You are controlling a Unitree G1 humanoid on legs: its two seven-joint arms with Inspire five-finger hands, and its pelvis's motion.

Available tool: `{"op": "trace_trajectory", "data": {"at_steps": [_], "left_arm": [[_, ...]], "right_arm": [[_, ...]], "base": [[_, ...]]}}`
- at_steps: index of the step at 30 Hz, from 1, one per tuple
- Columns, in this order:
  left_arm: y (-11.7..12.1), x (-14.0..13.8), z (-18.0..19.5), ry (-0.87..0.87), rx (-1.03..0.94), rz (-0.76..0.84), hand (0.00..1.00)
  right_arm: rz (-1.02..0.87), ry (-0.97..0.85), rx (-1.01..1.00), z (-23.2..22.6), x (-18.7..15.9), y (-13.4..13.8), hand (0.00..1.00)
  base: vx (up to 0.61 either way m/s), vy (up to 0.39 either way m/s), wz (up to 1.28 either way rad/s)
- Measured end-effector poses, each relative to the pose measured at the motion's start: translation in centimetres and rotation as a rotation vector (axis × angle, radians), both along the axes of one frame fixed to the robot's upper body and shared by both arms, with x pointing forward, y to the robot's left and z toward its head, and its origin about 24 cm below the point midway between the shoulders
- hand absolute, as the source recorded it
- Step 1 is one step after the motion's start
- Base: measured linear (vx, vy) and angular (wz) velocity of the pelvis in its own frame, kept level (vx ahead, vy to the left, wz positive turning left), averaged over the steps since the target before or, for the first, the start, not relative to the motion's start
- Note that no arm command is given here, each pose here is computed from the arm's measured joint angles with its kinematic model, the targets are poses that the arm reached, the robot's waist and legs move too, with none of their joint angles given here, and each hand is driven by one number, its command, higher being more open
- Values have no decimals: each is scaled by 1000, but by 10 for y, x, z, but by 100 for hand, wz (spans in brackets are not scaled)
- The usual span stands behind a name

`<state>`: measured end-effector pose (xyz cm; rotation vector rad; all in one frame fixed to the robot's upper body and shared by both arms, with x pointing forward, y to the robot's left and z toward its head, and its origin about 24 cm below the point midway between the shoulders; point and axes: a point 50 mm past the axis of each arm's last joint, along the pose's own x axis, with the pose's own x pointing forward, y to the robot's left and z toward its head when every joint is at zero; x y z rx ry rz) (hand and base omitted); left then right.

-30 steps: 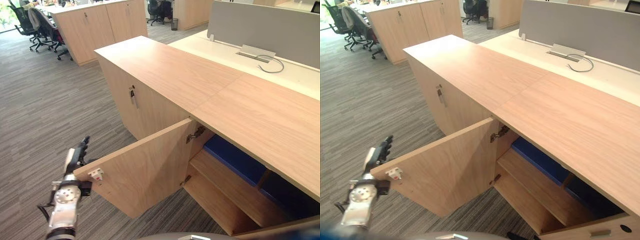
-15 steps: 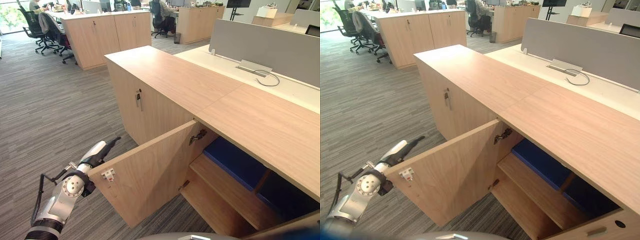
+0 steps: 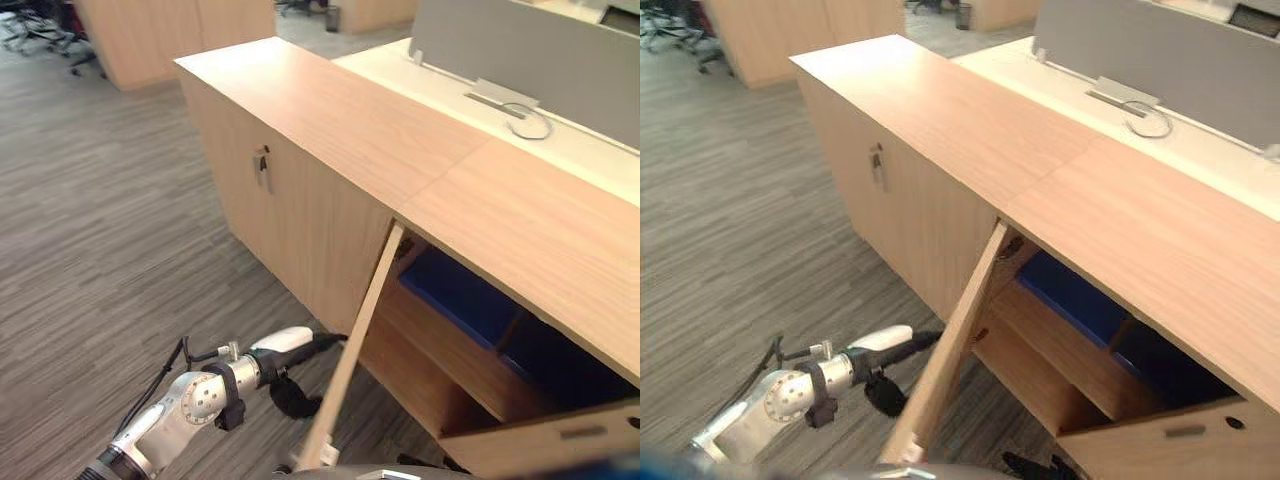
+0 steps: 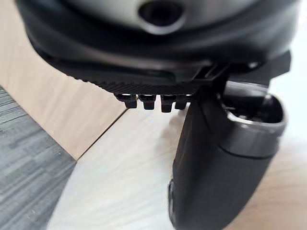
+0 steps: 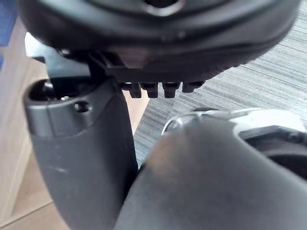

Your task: Walk over to the cabinet, pick up the folder, carry it to the office cabinet, place the folder inside the office cabinet, then close the office cabinet door

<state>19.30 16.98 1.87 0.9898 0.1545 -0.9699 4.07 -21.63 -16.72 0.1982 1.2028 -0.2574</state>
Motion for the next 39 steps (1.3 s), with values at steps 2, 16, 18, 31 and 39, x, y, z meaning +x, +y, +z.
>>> {"op": "trace_trajectory", "data": {"at_steps": [2,16,18,31,39], "left_arm": [[9,-3,8,-14,28,-1,100],[13,-27,-4,72,4,62,100],[5,-33,-8,104,-39,55,100],[-20,-22,-10,121,-171,33,100],[-7,0,-26,98,-161,182,100]], "right_arm": [[28,19,-2,-1,2,-2,100],[-85,178,-22,10,-57,-60,100],[-121,190,-19,11,-65,-62,100],[-272,413,23,12,-127,-44,100],[-230,367,63,1,-104,-22,100]], "base": [[-41,-42,-35],[-23,-115,-72],[17,-27,-69],[10,-70,-64],[6,-62,-30]]}}
